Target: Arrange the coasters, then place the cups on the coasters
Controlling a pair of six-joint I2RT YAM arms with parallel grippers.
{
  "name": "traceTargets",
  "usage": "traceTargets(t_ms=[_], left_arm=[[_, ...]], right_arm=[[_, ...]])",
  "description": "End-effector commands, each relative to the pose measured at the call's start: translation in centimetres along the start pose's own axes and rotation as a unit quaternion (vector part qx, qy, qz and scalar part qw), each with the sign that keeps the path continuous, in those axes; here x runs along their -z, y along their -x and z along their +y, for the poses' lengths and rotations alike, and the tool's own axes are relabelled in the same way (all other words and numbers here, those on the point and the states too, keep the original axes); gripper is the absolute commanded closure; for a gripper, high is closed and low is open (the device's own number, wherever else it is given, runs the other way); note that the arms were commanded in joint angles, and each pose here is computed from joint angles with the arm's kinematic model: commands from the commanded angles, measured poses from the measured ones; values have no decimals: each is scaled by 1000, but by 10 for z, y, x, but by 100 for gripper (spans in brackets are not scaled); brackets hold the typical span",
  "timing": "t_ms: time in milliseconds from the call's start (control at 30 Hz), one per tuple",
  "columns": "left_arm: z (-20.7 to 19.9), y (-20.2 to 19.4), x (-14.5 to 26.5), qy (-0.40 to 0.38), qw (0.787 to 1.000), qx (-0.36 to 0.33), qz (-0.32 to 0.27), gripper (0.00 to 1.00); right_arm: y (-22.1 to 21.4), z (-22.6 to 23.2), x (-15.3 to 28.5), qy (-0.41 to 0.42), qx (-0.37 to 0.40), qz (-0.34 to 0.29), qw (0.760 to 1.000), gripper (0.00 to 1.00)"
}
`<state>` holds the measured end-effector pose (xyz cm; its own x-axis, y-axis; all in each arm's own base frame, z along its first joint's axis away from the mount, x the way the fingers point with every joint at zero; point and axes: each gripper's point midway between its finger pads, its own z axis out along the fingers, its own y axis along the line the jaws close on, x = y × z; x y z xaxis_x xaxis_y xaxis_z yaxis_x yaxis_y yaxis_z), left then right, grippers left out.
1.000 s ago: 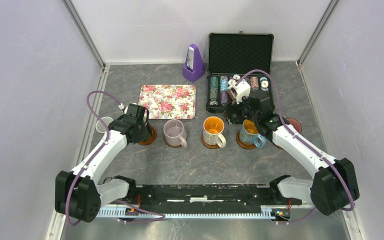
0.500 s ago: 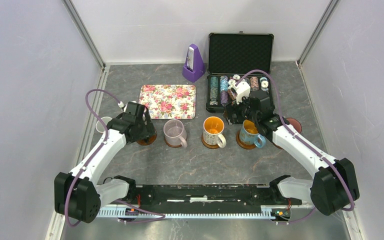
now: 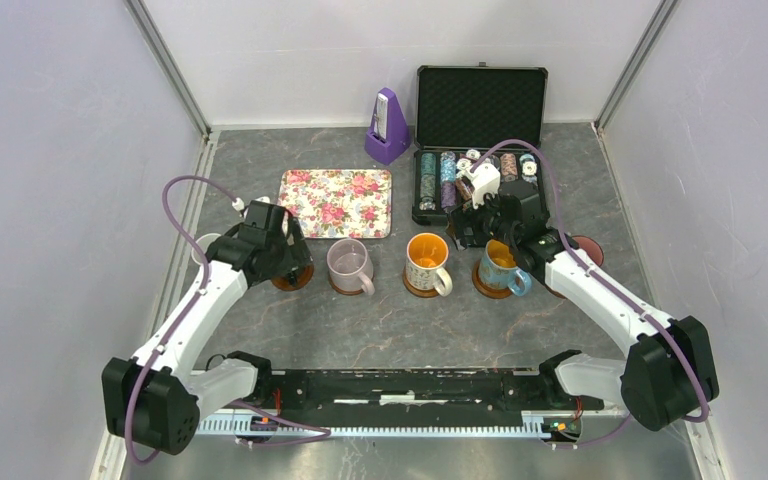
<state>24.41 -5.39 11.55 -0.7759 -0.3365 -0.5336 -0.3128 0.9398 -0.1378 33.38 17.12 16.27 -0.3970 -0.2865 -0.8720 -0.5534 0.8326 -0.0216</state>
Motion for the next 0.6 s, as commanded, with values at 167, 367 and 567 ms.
traceTargets(t_ms=[167, 367, 567], left_arm=[[-6, 33, 51, -47, 995, -72, -46, 0], [12, 52, 83, -38, 995, -78, -49, 0], [13, 101, 89, -55, 995, -68, -45, 0]], right_arm=[[22, 0, 3, 6, 9, -28, 1000, 2], [27, 3, 3, 14, 9, -33, 999, 2], [42, 1, 1, 17, 21, -40, 999, 2]])
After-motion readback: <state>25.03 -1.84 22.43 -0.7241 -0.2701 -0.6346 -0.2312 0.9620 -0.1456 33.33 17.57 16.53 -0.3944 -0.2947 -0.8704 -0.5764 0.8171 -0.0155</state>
